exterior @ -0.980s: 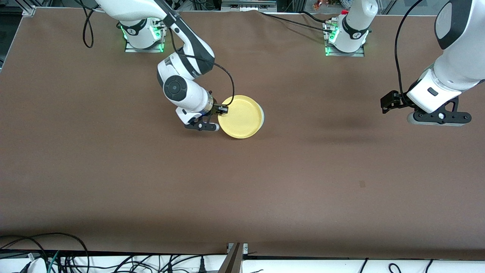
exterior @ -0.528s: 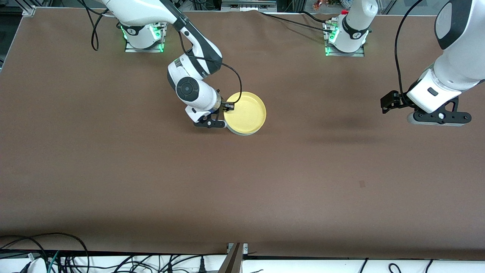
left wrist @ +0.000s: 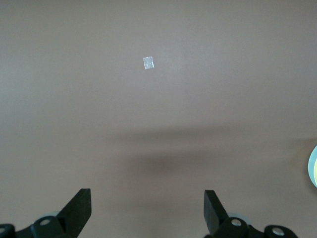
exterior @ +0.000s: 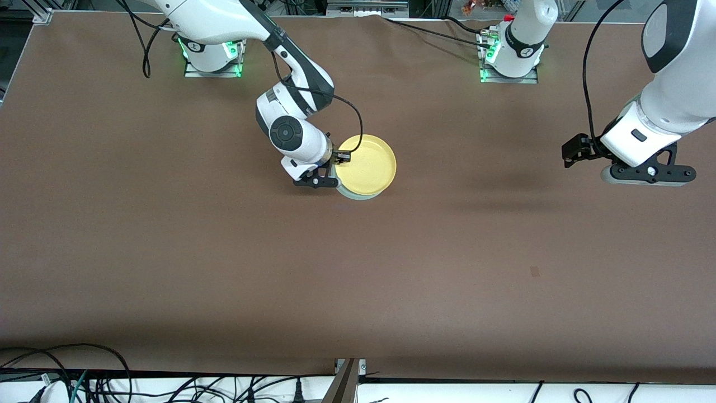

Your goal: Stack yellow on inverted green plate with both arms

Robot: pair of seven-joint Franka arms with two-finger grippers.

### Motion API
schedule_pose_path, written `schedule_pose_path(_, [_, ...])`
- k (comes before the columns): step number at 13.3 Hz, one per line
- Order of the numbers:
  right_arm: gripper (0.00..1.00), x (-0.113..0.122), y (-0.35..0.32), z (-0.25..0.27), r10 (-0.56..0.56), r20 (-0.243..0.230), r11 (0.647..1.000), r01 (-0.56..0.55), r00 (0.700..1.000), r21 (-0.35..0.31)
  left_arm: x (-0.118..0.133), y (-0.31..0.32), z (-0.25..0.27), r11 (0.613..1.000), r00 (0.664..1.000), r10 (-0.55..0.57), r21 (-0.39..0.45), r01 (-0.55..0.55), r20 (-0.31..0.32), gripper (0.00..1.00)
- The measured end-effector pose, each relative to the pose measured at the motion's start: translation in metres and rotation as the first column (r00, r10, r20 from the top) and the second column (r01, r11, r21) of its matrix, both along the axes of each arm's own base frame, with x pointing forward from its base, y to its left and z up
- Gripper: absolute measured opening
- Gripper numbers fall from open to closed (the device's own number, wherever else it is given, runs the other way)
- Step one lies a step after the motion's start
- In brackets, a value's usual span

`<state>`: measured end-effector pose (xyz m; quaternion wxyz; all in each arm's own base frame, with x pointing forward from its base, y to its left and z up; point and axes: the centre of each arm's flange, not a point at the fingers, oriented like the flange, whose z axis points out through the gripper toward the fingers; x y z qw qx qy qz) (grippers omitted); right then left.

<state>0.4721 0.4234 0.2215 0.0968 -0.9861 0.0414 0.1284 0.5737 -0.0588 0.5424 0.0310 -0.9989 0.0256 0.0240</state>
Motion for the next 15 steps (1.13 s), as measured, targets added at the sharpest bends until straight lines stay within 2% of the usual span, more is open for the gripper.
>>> schedule_pose_path(1, [0.08,0.000,-0.001,0.000,-0.001,-0.003,1.000,0.001,1.000,-0.002,0.000,0.000,0.000,1.000,1.000,0.000,0.000,0.000,0.000,1.00])
schedule_pose_path(4, [0.38,0.006,-0.011,-0.002,-0.014,-0.008,1.000,0.014,1.000,-0.018,0.000,0.000,0.000,1.000,1.000,0.000,0.000,0.000,0.000,1.00])
schedule_pose_path(6, [0.61,0.019,-0.019,0.012,-0.033,0.017,0.999,0.034,0.999,-0.017,0.000,0.000,0.000,1.000,1.000,0.000,0.000,0.000,0.000,1.00])
schedule_pose_path(8, [0.82,0.040,-0.033,0.050,-0.065,0.085,0.998,0.065,0.994,0.000,0.000,0.000,0.000,1.000,1.000,0.000,0.000,0.000,0.000,1.00])
schedule_pose_path(9, [0.93,0.053,-0.046,0.075,-0.082,0.132,0.997,0.082,0.988,0.006,0.000,0.000,0.000,1.000,1.000,0.000,0.000,0.000,0.000,1.00])
schedule_pose_path(10, [1.00,0.066,-0.063,0.103,-0.086,0.186,0.996,0.088,0.979,-0.002,0.000,0.000,0.000,1.000,1.000,0.000,0.000,0.000,0.000,1.00])
schedule_pose_path(11, [1.00,0.078,-0.085,0.130,-0.081,0.246,0.996,0.090,0.966,-0.024,0.000,0.000,0.000,1.000,1.000,0.000,0.000,0.000,0.000,1.00])
schedule_pose_path(12, [1.00,0.088,-0.108,0.152,-0.075,0.285,0.995,0.092,0.956,-0.046,0.000,0.000,0.000,1.000,1.000,0.000,0.000,0.000,0.000,1.00])
schedule_pose_path(13, [1.00,0.096,-0.131,0.171,-0.067,0.299,0.994,0.091,0.952,-0.068,0.000,0.000,0.000,1.000,1.000,0.000,0.000,0.000,0.000,1.00])
schedule_pose_path(15, [1.00,0.111,-0.176,0.215,-0.016,0.265,0.991,0.051,0.964,-0.126,0.000,0.000,0.000,1.000,1.000,0.000,0.000,0.000,0.000,1.00])
